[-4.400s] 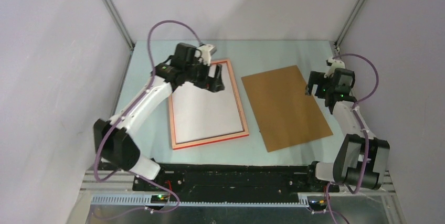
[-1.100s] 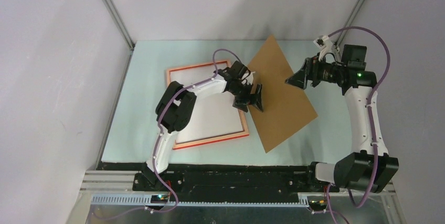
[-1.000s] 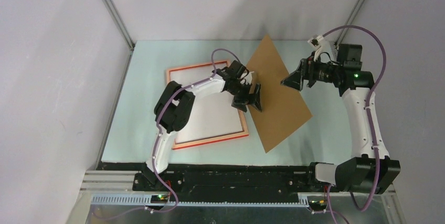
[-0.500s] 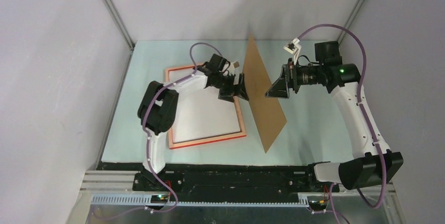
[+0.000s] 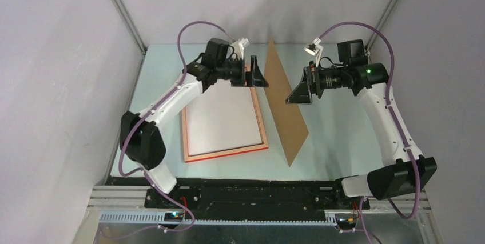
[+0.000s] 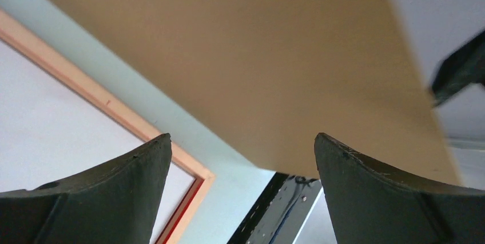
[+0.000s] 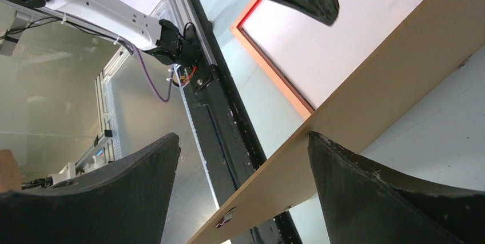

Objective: Put the photo into the frame
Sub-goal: Turn over the photo frame item at the center of the board.

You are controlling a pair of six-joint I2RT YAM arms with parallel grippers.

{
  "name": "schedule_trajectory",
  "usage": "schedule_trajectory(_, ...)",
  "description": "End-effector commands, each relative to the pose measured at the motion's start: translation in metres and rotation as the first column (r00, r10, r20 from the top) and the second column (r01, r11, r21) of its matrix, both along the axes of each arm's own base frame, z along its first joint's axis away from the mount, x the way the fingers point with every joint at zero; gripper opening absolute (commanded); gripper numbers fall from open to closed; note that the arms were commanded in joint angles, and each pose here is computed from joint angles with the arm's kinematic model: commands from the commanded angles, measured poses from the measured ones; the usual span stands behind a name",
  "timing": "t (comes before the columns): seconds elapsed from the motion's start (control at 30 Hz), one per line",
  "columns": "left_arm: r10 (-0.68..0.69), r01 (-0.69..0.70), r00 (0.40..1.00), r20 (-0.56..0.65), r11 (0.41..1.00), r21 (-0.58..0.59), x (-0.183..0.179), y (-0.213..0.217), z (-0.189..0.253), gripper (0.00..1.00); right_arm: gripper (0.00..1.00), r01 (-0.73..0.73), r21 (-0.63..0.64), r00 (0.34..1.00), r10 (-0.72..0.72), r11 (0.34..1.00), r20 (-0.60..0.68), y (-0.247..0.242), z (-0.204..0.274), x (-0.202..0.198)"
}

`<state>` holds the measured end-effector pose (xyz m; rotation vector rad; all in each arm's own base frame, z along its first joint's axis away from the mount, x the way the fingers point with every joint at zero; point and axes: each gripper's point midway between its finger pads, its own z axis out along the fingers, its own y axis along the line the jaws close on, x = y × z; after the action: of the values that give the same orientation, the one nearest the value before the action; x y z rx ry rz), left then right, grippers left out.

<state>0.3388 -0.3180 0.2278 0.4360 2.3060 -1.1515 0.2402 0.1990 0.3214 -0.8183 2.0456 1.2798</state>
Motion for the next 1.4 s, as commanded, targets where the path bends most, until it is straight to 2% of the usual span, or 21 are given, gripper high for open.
schedule_trajectory(0.0, 0.046, -0.036, 0.996, 0.08, 0.992, -0.123, 0.004, -0.007, 0.072, 1.0, 0.87, -0.016, 0.002, 1.0, 0.016, 1.0, 0.021, 0.005, 0.008, 0.005)
schedule_trajectory(0.13, 0.128, -0.126, 0.992, 0.001, 0.976, -0.177, 0.015, -0.012, 0.09, 1.0, 0.87, -0.016, -0.008, 1.0, 0.016, 1.0, 0.015, 0.007, 0.003, 0.01)
schedule_trajectory(0.2, 0.159, -0.176, 0.983, -0.092, 0.961, -0.213, 0.019, -0.02, 0.097, 1.0, 0.87, -0.018, -0.008, 1.0, 0.018, 1.0, 0.011, 0.009, 0.002, 0.012)
schedule_trajectory(0.43, 0.203, -0.234, 0.969, -0.139, 0.936, -0.263, 0.032, -0.038, 0.119, 1.0, 0.87, -0.025, -0.021, 1.0, 0.026, 0.999, 0.013, 0.014, 0.002, 0.012)
schedule_trajectory(0.57, 0.229, -0.258, 0.964, -0.136, 0.927, -0.27, 0.041, -0.05, 0.123, 1.0, 0.84, 0.043, -0.114, 0.998, -0.039, 0.993, 0.043, 0.012, -0.01, 0.023)
schedule_trajectory(0.7, 0.224, -0.263, 0.959, -0.173, 0.932, -0.251, 0.04, -0.063, 0.109, 1.0, 0.79, 0.134, -0.189, 0.989, -0.119, 0.973, 0.09, 0.004, -0.016, 0.036)
schedule_trajectory(0.77, 0.221, -0.264, 0.956, -0.19, 0.934, -0.242, 0.039, -0.067, 0.102, 1.0, 0.73, 0.161, -0.205, 0.984, -0.14, 0.965, 0.114, 0.002, -0.016, 0.038)
schedule_trajectory(1.1, 0.228, -0.272, 0.953, -0.202, 0.933, -0.233, 0.041, -0.082, 0.095, 1.0, 0.49, 0.218, -0.247, 0.967, -0.176, 0.944, 0.182, -0.001, -0.01, 0.042)
schedule_trajectory(1.37, 0.232, -0.277, 0.952, -0.199, 0.93, -0.243, 0.04, -0.081, 0.101, 1.0, 0.37, 0.283, -0.311, 0.946, -0.211, 0.907, 0.245, -0.004, -0.013, 0.049)
